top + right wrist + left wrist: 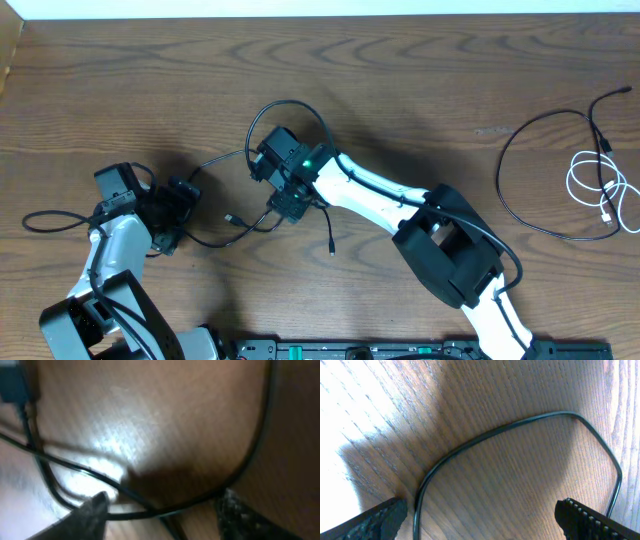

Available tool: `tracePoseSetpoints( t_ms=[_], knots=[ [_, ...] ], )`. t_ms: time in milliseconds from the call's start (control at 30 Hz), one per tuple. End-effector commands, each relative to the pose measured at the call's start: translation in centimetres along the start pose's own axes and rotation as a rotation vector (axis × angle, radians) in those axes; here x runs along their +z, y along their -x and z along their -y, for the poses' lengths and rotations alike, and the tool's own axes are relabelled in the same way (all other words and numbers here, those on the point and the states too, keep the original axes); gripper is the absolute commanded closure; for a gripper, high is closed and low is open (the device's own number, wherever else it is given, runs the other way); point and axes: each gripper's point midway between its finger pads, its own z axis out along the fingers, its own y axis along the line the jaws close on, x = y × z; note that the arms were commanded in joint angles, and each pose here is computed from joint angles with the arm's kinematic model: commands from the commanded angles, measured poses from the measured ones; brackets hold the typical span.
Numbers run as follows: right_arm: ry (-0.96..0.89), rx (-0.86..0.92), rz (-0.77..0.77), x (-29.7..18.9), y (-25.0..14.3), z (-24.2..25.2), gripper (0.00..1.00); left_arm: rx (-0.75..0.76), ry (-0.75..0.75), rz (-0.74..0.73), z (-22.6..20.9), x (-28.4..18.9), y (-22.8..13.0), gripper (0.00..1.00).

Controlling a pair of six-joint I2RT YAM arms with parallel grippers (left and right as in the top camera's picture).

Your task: Untangle cables

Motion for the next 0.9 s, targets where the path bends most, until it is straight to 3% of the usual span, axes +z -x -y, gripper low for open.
tracePoseSetpoints(
  t_ms=[0,167,267,567,867],
  knots=[
    [-0.028,0.043,-0.026,1.3,-0.9,0.9,0.5,-0.024,0.047,0.0,-1.2,0.2,-0.1,0.0],
    [-0.074,0.08,-0.029,1.5,-1.0,1.8,0.72,-0.024,0.047,0.0,-1.2,0.2,-0.1,0.0],
    [-0.152,0.141,-0.028,1.4,-1.1,3.3,0.98,-0.024,0.047,0.0,-1.2,0.2,-0.1,0.0],
    [-0.179,0.173,-0.086,0.4,-2.3,4.9,0.99,-0.024,0.047,0.0,-1.2,0.2,-0.1,0.0],
    [-0.235,-0.072,-0.314,-1.7,-6.6,7.2,0.91,-0.024,0.047,-0.001,-1.2,0.2,-0.1,0.0]
  ],
)
